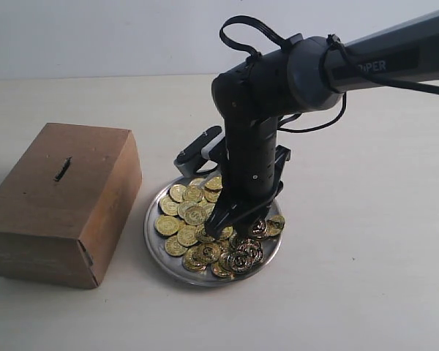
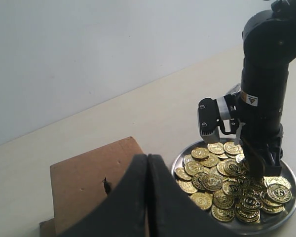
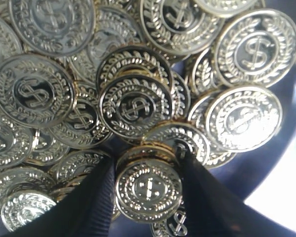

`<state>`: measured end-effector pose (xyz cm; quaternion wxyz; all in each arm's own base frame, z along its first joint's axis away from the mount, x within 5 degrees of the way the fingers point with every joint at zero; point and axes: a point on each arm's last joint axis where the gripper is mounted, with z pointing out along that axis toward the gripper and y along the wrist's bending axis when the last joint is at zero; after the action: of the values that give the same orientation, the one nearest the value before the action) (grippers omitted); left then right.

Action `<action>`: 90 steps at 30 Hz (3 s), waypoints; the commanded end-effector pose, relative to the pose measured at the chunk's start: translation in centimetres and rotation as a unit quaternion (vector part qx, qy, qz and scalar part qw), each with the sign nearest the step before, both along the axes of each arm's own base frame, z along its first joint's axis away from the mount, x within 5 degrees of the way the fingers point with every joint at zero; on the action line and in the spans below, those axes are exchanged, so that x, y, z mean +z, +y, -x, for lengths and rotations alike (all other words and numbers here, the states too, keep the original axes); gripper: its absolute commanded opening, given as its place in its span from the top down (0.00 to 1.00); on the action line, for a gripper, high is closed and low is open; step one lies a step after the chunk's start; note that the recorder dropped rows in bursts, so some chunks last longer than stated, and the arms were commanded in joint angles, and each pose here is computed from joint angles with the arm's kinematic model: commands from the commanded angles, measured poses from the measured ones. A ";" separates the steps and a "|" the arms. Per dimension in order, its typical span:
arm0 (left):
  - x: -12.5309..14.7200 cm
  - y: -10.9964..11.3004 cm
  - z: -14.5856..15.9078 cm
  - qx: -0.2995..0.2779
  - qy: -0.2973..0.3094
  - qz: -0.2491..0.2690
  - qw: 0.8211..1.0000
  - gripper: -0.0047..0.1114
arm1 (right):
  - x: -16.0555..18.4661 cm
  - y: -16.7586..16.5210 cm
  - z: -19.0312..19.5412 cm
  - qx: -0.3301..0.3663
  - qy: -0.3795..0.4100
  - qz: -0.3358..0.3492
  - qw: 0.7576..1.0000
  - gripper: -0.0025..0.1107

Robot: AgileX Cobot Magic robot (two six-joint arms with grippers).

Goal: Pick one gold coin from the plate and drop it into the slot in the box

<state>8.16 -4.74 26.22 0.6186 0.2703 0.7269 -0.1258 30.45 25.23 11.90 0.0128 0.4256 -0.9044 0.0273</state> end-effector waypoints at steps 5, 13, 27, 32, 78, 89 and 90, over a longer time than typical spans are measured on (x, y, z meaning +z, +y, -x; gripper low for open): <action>0.2 -0.1 0.0 -0.003 0.001 0.006 1.000 0.96 | 0.7 -0.1 0.0 0.006 -0.008 -0.002 1.000 0.69; 0.2 -0.1 0.0 -0.003 0.001 0.006 1.000 0.96 | 1.3 -0.1 0.0 0.006 -0.015 -0.010 1.000 0.69; -1.3 -1.7 1.5 -0.173 -0.086 -0.193 0.962 0.96 | 8.0 0.9 2.6 0.107 0.024 -0.148 0.983 0.69; -1.8 -1.8 1.6 -0.203 -0.149 -0.269 0.929 0.96 | 11.3 1.3 4.6 0.173 0.059 -0.226 0.957 0.69; -3.3 -5.1 2.4 -0.401 -0.294 -0.431 0.753 0.49 | 13.8 7.1 14.2 0.364 0.126 -0.297 0.874 0.69; -3.1 -6.3 2.4 -0.436 -0.294 -0.421 0.739 0.49 | 13.8 7.1 14.2 0.364 0.126 -0.298 0.874 0.69; -3.1 -6.4 2.5 -0.439 -0.295 -0.421 0.737 0.49 | 13.8 7.1 14.2 0.364 0.126 -0.298 0.874 0.69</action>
<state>5.89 -10.75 23.05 0.5032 0.8113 0.2956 0.0343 16.45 32.32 25.52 -0.0089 0.7057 -0.6467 -0.2893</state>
